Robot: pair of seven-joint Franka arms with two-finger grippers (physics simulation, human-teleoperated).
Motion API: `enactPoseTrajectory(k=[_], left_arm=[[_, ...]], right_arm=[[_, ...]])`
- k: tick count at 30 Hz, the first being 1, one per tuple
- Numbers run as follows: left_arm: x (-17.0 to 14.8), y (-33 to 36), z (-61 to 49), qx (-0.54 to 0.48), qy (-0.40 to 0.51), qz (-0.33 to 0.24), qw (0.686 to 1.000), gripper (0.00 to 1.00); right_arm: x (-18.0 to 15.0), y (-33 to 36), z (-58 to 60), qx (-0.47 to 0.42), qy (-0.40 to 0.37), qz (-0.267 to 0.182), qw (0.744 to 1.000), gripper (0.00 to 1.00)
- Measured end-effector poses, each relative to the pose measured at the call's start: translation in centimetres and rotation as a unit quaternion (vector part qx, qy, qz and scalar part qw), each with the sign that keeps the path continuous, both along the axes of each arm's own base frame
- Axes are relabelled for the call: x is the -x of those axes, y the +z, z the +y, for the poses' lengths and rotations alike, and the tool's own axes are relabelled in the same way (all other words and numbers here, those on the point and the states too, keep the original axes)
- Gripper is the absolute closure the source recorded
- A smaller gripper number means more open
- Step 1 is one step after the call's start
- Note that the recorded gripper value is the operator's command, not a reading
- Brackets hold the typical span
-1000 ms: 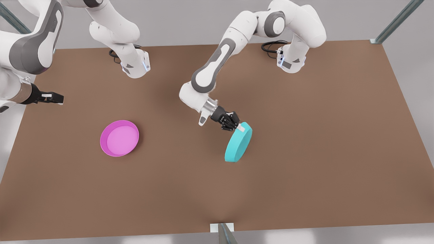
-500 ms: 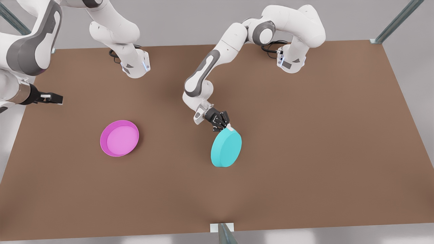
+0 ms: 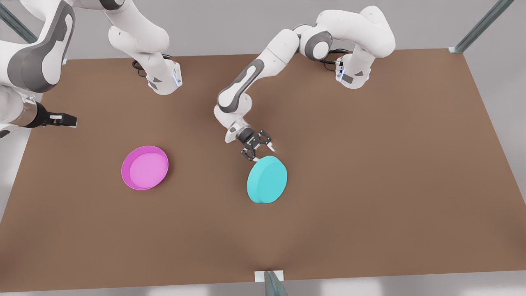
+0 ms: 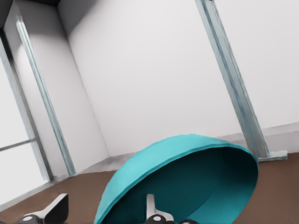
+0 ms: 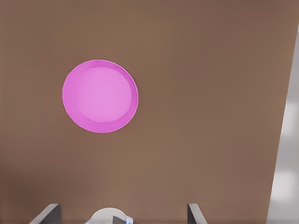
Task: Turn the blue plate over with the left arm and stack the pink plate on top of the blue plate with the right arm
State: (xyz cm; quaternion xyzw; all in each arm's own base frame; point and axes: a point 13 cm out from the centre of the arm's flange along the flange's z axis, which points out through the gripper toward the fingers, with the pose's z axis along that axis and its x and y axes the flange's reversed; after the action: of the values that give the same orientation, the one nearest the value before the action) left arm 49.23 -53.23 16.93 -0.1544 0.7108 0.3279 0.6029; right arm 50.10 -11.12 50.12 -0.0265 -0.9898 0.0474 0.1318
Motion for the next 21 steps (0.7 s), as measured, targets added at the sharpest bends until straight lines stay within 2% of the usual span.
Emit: enactPoseTrajectory(k=[2,4,5,6,7,9,10,11,13,14,15,16,17,18,21], left_arm=[[1.5,1.1,-2.5,0.114,0.020,0.039,0.993,0.00],[4.3,0.4,-5.7,0.223,0.041,0.100,0.969,0.00],[5.8,1.2,-7.2,0.287,0.061,0.140,0.946,0.00],[5.3,4.7,-7.4,0.363,0.098,0.176,0.910,0.00],[2.6,10.0,-5.4,0.439,0.151,0.207,0.861,0.00],[-4.8,20.9,5.0,0.549,0.255,0.255,0.754,0.00],[-7.7,25.3,11.9,0.571,0.287,0.263,0.723,0.00],[-10.2,28.7,19.7,0.575,0.313,0.251,0.712,0.00],[-12.0,32.2,33.3,0.569,0.361,0.248,0.696,0.00],[-12.0,32.8,39.4,0.588,0.369,0.284,0.661,0.00],[-11.1,32.1,42.6,0.603,0.354,0.348,0.624,0.00],[-8.1,31.6,44.4,0.598,0.334,0.396,0.612,0.00],[-5.2,31.3,45.6,0.580,0.315,0.420,0.623,0.00],[-3.9,30.9,46.2,0.561,0.294,0.435,0.640,0.00],[-5.7,29.9,45.5,0.513,0.233,0.483,0.671,0.00]], right_arm=[[0.2,-1.6,-0.4,-0.001,-0.003,0.012,1.000,0.00],[-0.3,-5.9,-1.5,-0.003,-0.011,0.040,0.999,0.00],[-1.1,-8.9,-2.6,-0.003,-0.019,0.057,0.998,0.00],[-1.7,-11.9,-3.8,-0.005,-0.028,0.072,0.997,0.00],[-2.2,-15.8,-5.2,-0.011,-0.039,0.092,0.995,0.00],[-2.4,-24.1,-8.5,-0.032,-0.065,0.125,0.990,0.00],[-2.3,-27.5,-9.2,-0.046,-0.073,0.132,0.988,0.00],[-1.8,-30.7,-9.1,-0.064,-0.079,0.137,0.985,0.00],[-0.6,-35.8,-7.5,-0.100,-0.089,0.136,0.982,0.00],[-0.4,-37.4,-6.7,-0.114,-0.095,0.128,0.981,0.00],[-0.4,-38.5,-6.1,-0.128,-0.101,0.118,0.980,0.00],[-0.4,-39.2,-5.6,-0.139,-0.108,0.107,0.979,0.00],[-0.4,-39.7,-5.3,-0.149,-0.114,0.095,0.978,0.00],[-0.1,-40.1,-5.0,-0.158,-0.122,0.085,0.976,0.00],[1.2,-41.2,-4.0,-0.177,-0.134,0.057,0.973,0.00]])
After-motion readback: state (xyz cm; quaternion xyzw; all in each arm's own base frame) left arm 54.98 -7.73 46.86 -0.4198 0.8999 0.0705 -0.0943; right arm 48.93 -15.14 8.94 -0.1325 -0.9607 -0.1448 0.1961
